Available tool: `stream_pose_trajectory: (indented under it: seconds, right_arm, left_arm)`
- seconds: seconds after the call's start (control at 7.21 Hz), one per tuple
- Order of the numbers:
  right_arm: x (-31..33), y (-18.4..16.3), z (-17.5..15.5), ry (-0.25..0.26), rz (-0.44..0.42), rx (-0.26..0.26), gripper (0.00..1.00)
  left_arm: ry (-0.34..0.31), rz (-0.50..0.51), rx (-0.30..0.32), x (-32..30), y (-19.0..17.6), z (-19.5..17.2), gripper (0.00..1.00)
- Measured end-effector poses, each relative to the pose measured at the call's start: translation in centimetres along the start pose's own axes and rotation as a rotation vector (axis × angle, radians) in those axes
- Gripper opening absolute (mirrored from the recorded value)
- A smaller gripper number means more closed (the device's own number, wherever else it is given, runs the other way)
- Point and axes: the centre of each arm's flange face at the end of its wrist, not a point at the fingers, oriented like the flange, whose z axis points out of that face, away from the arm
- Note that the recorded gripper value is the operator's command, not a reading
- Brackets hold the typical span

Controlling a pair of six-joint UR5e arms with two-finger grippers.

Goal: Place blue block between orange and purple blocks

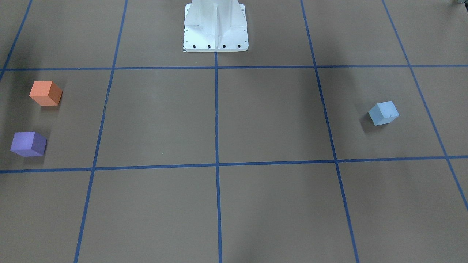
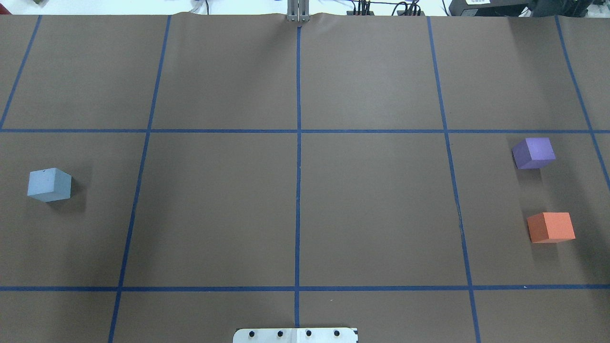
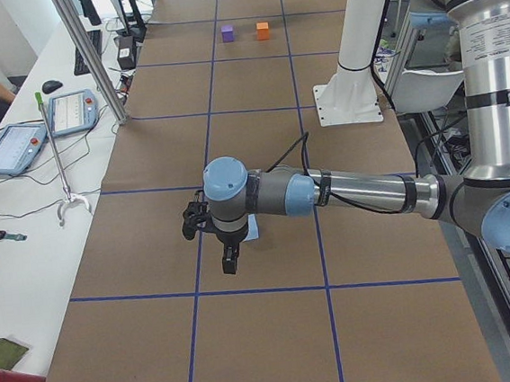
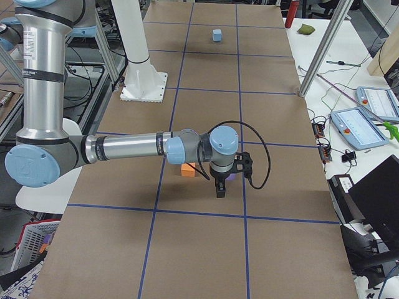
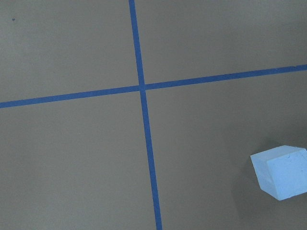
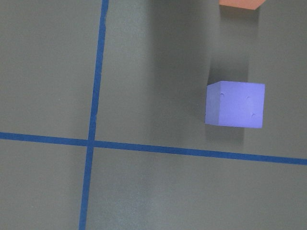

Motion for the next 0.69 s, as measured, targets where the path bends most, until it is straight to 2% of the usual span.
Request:
stream_pose_trajectory:
  seconds: [0.28, 0.55, 0.69]
  right_arm:
    - [-0.7, 0.0, 1.8, -0.019, -0.008, -0.041, 1.00]
    - [-1.4, 0.0, 1.7, -0.057, -0.014, -0.042, 1.00]
    - [-1.6, -0.1, 1.7, -0.063, -0.015, -0.041, 1.00]
  left_arm:
    - [0.032, 0.030, 0.004, 1.0, -0.1, 0.4, 1.00]
    - [0.056, 0.109, -0.033, 6.1, -1.3, 3.8, 1.00]
    - [0.072, 0.126, -0.018, 8.6, -1.8, 5.0, 1.00]
